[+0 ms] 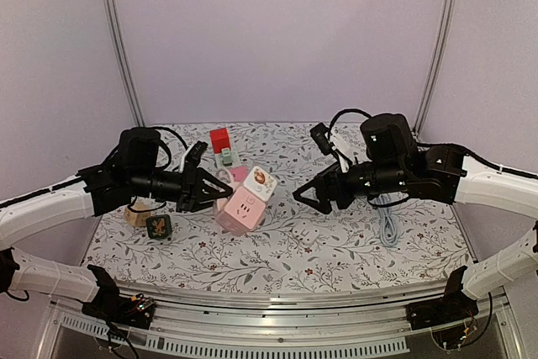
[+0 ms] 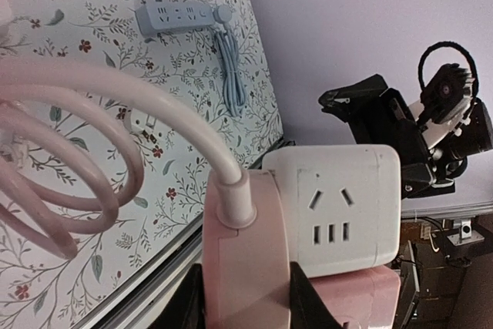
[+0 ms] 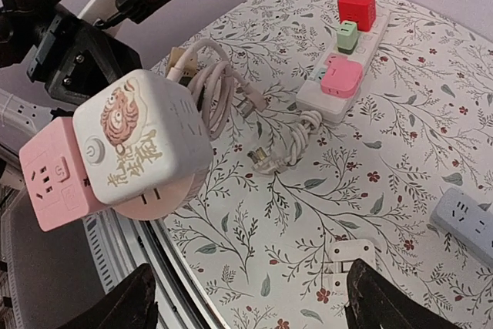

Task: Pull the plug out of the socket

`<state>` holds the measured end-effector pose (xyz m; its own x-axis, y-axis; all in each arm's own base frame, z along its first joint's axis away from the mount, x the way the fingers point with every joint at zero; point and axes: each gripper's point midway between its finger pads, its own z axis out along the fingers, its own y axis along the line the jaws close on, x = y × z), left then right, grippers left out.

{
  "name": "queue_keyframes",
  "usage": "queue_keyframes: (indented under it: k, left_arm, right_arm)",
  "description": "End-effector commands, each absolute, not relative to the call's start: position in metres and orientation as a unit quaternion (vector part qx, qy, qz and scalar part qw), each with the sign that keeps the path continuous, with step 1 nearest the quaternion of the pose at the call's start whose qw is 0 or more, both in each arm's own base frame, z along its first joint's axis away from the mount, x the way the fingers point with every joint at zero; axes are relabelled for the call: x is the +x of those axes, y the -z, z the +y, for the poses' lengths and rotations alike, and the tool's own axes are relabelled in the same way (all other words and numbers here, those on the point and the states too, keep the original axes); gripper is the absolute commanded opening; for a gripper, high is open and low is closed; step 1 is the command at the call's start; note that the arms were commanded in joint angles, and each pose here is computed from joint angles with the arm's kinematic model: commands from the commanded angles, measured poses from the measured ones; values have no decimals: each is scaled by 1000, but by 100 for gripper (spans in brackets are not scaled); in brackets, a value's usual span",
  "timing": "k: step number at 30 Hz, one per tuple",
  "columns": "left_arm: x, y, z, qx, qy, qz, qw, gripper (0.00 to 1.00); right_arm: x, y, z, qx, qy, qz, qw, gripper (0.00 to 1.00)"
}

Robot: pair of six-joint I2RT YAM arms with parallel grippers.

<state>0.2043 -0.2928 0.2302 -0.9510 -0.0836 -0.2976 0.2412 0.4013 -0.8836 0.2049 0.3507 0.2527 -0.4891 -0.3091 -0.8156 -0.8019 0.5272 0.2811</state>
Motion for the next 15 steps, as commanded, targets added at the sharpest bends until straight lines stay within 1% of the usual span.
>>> queue_keyframes:
  k: [1, 4, 8, 15]
  left_arm:
    - [219, -268, -276, 51, 550, 799, 238, 8]
    - [222, -259, -269, 35, 537, 808, 240, 8]
    - [225, -246, -262, 13, 522, 819, 239, 8]
    - [227, -229, -256, -16, 516, 825, 231, 8]
  right_arm:
    - [222, -226, 331, -288, -286, 840, 361, 83]
    - [214, -201, 325, -274, -276, 857, 338, 78]
    - [210, -174, 320, -273, -219, 876, 331, 75]
    - [221, -134, 329, -280, -147, 896, 313, 66]
